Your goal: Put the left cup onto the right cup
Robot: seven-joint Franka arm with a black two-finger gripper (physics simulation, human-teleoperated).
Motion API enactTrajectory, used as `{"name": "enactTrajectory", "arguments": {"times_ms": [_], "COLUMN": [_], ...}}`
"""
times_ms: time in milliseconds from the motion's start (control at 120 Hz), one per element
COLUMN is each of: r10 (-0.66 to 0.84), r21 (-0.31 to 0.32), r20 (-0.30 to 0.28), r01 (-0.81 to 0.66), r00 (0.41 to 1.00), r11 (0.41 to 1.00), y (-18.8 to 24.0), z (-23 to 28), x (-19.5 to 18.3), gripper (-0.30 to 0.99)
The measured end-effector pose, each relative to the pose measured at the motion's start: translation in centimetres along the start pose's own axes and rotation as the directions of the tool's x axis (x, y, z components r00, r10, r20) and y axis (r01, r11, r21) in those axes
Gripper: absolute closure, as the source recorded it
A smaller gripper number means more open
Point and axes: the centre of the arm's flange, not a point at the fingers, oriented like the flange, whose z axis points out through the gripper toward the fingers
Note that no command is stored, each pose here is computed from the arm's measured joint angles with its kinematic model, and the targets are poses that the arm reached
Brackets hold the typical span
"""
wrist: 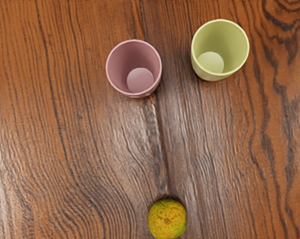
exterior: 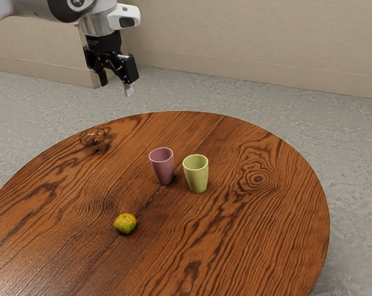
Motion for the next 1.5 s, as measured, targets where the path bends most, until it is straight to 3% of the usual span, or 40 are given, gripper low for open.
{"name": "enactTrajectory", "arguments": {"times_ms": [92, 183, 342, 500, 792, 983, 1183, 1500], "r10": [0.006, -0.002, -0.104, -0.168, -0.272, -0.290, -0.237, -0.196], "r21": [0.004, -0.004, -0.010, -0.016, 0.012, 0.012, -0.031, -0.065], "r20": [-0.003, 0.036, 0.136, 0.173, 0.148, 0.120, 0.006, -0.016], "r01": [-0.006, 0.002, 0.106, 0.174, 0.273, 0.291, 0.237, 0.194], "r00": [1.000, 0.999, 0.985, 0.970, 0.951, 0.949, 0.972, 0.981], "r11": [1.000, 1.000, 0.994, 0.985, 0.962, 0.957, 0.971, 0.979], "y": [0.0, -0.7, -6.7, -10.1, -15.0, -15.4, -11.5, -7.5], "z": [0.1, 2.2, 8.2, 14.3, 22.1, 24.7, 22.5, 25.6], "x": [0.0, -0.7, -2.9, -4.5, -3.4, -2.3, 2.6, 7.8], "gripper": [0.02, 0.02, 0.02, 0.02, 0.02, 0.02, 0.02, 0.03]}}
